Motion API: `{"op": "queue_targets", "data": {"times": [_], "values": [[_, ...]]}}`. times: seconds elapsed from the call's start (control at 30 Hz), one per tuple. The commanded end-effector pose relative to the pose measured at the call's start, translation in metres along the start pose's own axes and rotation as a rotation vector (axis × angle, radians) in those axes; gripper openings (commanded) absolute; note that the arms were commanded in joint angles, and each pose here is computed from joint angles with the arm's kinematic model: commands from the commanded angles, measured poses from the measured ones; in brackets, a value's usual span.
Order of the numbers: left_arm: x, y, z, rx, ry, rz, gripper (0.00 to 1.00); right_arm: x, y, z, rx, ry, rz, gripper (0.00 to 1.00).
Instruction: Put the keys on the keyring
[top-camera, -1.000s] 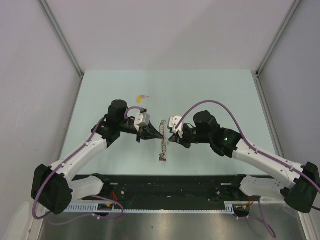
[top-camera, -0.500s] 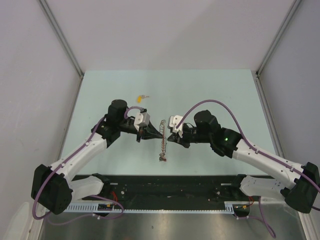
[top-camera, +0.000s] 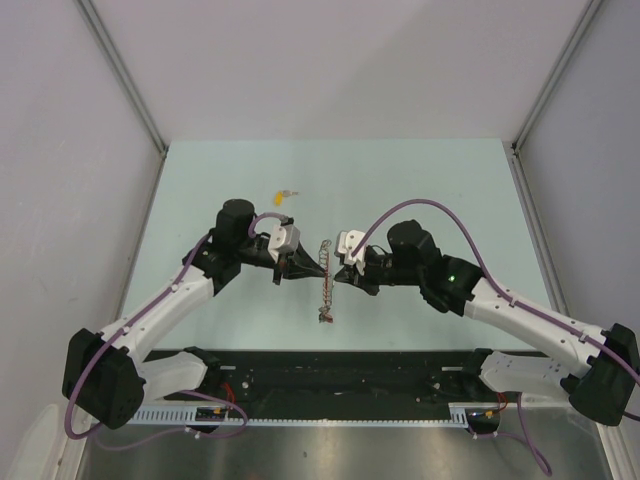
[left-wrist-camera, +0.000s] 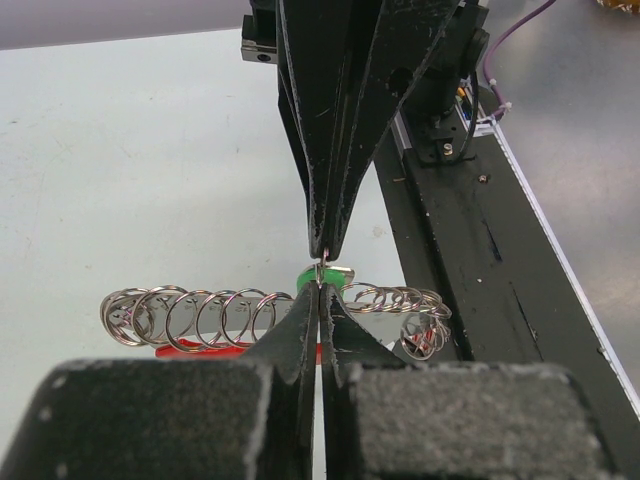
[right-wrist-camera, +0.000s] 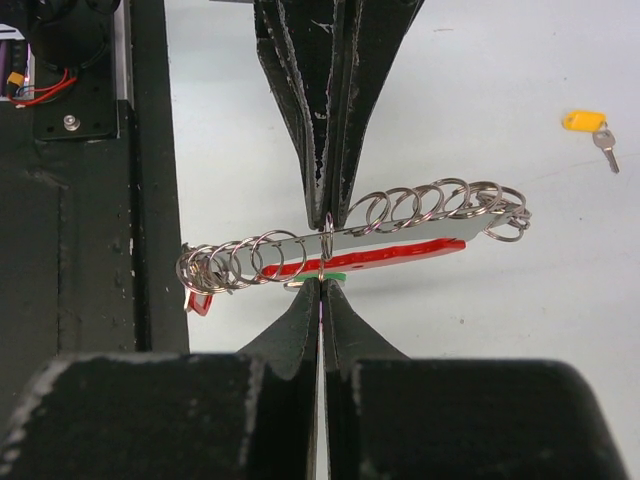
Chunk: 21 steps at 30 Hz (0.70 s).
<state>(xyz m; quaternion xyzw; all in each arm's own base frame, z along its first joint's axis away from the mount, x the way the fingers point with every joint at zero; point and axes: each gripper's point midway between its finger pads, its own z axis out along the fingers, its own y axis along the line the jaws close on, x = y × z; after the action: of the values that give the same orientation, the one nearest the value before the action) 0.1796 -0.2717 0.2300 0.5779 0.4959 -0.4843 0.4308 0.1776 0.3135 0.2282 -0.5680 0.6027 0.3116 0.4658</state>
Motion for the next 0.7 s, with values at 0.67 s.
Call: {"op": "queue_targets", "data": {"times": [0.67], "values": [[-0.02, -0.016, -0.001, 0.093, -0.044, 0.039, 0.0, -0.03, -0.005, -0.007, 0.003, -0.08, -0.024, 0.0]]}}
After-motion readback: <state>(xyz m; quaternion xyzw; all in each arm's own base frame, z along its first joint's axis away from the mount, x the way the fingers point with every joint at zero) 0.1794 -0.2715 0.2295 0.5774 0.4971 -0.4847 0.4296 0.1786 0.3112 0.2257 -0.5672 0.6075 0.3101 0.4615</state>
